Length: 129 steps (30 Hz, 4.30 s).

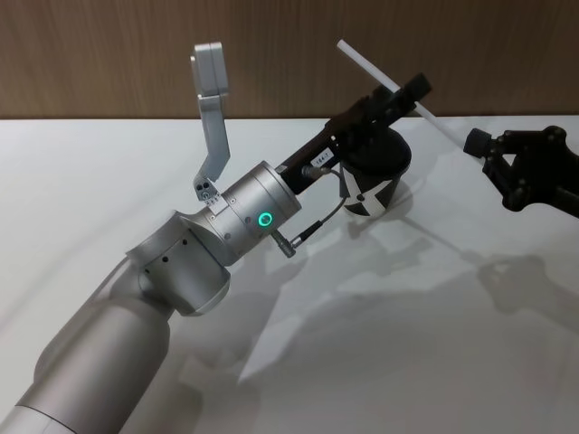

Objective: Pick up the straw with one hand, pass it to the other hand, and insert it into the cup.

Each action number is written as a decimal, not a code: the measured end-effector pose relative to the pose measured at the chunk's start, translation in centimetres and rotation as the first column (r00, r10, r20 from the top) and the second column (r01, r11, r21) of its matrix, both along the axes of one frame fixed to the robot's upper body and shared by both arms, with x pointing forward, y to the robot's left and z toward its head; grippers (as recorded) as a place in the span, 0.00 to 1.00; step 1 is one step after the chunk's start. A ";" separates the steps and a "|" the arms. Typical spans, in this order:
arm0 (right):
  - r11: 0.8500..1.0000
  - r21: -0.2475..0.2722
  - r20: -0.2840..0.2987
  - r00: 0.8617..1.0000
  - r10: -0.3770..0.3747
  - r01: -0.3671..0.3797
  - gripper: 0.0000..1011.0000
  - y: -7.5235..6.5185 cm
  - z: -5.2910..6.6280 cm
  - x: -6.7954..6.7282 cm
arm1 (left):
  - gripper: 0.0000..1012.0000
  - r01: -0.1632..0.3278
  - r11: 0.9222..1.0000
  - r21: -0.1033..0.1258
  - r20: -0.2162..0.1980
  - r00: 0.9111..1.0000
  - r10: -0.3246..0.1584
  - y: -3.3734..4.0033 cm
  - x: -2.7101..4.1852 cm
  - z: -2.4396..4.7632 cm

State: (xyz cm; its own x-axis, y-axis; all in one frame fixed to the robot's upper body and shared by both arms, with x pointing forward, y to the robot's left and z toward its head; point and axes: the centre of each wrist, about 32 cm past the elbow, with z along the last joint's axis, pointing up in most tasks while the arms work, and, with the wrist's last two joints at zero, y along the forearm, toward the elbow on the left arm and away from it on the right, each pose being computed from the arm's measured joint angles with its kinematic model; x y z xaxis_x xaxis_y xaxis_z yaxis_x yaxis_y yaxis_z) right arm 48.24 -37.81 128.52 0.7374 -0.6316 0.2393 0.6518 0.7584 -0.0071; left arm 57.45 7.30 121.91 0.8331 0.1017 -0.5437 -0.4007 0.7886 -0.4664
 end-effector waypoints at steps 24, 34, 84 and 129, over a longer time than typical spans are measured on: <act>1.000 0.000 0.000 1.000 0.000 0.000 0.00 0.0 0.0 0.0 | 0.82 0.015 0.999 -0.040 -0.032 0.999 -0.017 -0.11 0.22 -0.26; 1.000 0.000 0.000 1.000 0.000 0.000 0.00 0.0 0.0 0.0 | 0.53 0.016 0.999 -0.044 -0.034 0.999 -0.018 -0.12 0.25 -0.25; 1.000 0.000 0.000 1.000 0.000 0.000 0.83 0.0 0.0 0.0 | 0.01 -0.027 0.999 0.018 0.047 0.999 0.026 0.99 -0.22 0.58; 1.000 0.000 0.000 1.000 0.000 0.000 0.99 0.0 0.0 0.0 | 0.01 -0.384 0.843 0.376 0.621 0.780 0.078 3.37 -1.77 9.21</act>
State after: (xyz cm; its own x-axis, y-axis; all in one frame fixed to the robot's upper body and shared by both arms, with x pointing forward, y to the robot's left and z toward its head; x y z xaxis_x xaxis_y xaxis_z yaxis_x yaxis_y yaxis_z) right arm 48.24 -37.81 128.52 0.7374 -0.6316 0.2394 0.6518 0.7584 -0.0070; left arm 55.68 10.67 131.12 0.8793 0.4399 0.1823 -0.3846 0.8819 -0.2727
